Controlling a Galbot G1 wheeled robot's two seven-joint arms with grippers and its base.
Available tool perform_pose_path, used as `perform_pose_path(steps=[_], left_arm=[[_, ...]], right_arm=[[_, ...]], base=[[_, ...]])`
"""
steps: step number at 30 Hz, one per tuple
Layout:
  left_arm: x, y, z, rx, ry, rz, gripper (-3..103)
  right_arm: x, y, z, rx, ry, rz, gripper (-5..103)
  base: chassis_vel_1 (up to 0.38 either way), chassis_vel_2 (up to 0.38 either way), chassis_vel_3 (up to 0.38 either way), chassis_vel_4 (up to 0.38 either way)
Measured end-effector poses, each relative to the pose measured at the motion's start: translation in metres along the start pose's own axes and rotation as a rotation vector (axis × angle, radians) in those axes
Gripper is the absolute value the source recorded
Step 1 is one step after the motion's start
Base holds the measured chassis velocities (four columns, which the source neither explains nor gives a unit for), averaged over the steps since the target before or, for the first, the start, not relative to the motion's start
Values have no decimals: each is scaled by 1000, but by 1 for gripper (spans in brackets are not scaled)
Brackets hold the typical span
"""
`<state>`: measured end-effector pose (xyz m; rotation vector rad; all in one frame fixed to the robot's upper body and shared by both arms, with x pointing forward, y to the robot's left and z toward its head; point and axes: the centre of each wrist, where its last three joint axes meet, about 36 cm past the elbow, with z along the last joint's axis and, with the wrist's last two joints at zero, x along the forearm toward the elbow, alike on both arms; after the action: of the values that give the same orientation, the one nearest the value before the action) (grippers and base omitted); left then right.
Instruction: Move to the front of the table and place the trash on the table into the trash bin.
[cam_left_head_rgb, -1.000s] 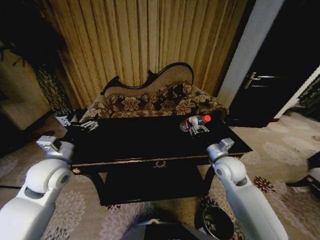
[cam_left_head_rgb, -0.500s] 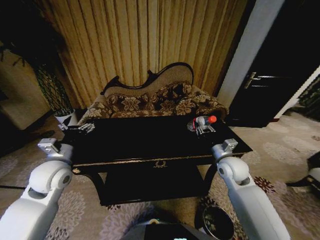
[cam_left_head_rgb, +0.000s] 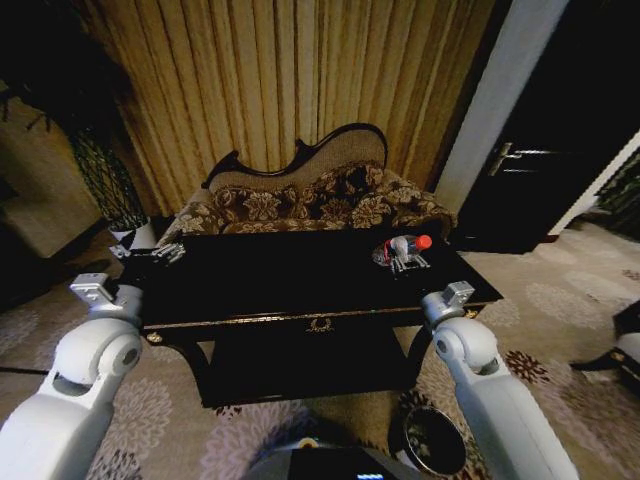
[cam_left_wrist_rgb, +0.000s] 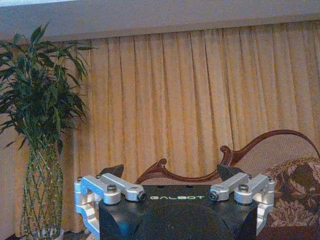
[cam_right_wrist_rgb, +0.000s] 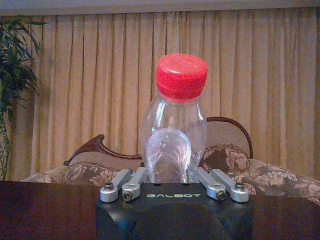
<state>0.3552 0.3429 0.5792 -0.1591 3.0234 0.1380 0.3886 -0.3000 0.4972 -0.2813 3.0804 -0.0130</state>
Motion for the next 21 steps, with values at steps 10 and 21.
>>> perform_pose_path(steps=[10, 21], left_arm=[[1, -4, 4, 5, 11, 13, 100], [2, -5, 2, 1, 5, 22, 100]], right_arm=[[2, -1, 1, 2, 3, 4, 27], [4, -3, 3, -1, 3, 15, 27]], base=[[172, -163, -173, 183], [140, -142, -140, 141]])
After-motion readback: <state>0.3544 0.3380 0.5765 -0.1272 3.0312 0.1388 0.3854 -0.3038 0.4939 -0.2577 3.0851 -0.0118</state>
